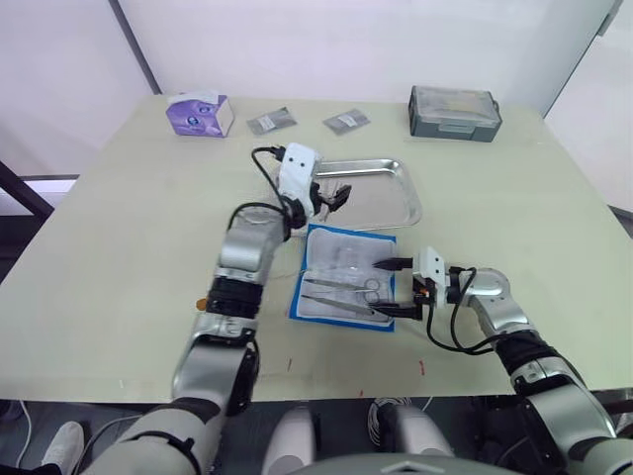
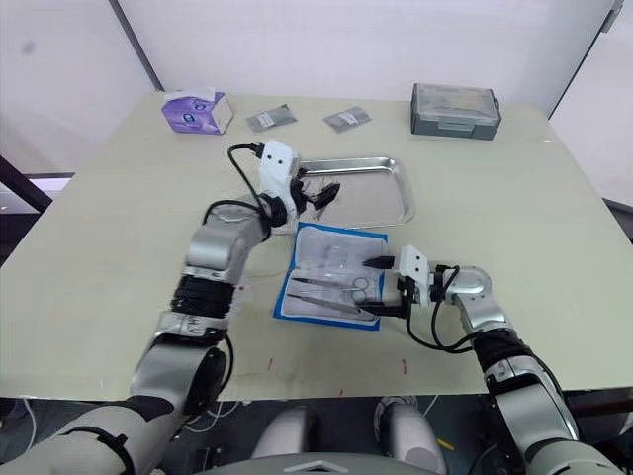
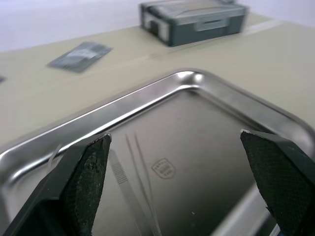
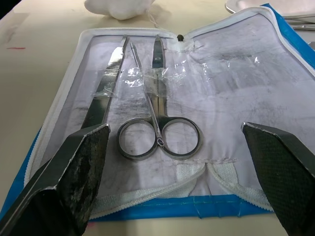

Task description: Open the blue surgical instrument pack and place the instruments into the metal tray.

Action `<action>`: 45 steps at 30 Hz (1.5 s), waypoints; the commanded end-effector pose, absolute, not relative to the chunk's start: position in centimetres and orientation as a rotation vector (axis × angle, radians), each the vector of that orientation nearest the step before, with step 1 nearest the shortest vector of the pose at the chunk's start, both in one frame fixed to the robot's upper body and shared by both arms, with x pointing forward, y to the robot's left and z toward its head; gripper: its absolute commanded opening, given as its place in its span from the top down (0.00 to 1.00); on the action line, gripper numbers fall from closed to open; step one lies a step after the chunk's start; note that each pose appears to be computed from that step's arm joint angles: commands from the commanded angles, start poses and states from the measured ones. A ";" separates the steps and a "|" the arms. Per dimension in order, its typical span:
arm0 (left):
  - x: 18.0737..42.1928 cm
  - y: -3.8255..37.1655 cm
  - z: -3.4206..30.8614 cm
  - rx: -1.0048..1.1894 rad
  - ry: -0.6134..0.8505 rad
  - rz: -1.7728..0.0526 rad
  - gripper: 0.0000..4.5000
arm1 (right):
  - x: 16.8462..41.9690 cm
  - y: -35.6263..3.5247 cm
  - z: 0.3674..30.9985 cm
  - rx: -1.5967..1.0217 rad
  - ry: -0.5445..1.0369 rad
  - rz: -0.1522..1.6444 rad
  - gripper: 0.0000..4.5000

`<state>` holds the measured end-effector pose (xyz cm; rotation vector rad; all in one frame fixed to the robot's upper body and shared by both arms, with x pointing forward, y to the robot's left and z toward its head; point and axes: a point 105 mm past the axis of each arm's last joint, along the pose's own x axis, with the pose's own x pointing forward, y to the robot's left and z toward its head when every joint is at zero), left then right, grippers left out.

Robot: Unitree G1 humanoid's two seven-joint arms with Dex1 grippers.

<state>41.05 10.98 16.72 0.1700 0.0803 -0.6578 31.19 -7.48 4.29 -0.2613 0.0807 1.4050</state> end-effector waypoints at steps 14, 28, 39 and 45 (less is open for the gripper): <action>34.4 13.6 12.5 0.600 0.219 -1.432 0.01 | 27.3 -8.6 -3.2 -0.214 0.433 1.420 0.00; 33.0 14.5 10.5 0.398 0.151 -1.546 0.01 | 27.1 -9.0 -3.0 -0.210 0.423 1.411 0.00; 32.3 14.8 10.2 0.381 0.099 -1.554 0.01 | 27.6 -8.7 -0.1 -0.176 0.293 1.394 0.00; 32.1 14.7 9.8 0.386 0.094 -1.563 0.01 | 27.7 -8.3 2.5 -0.163 0.192 1.380 0.00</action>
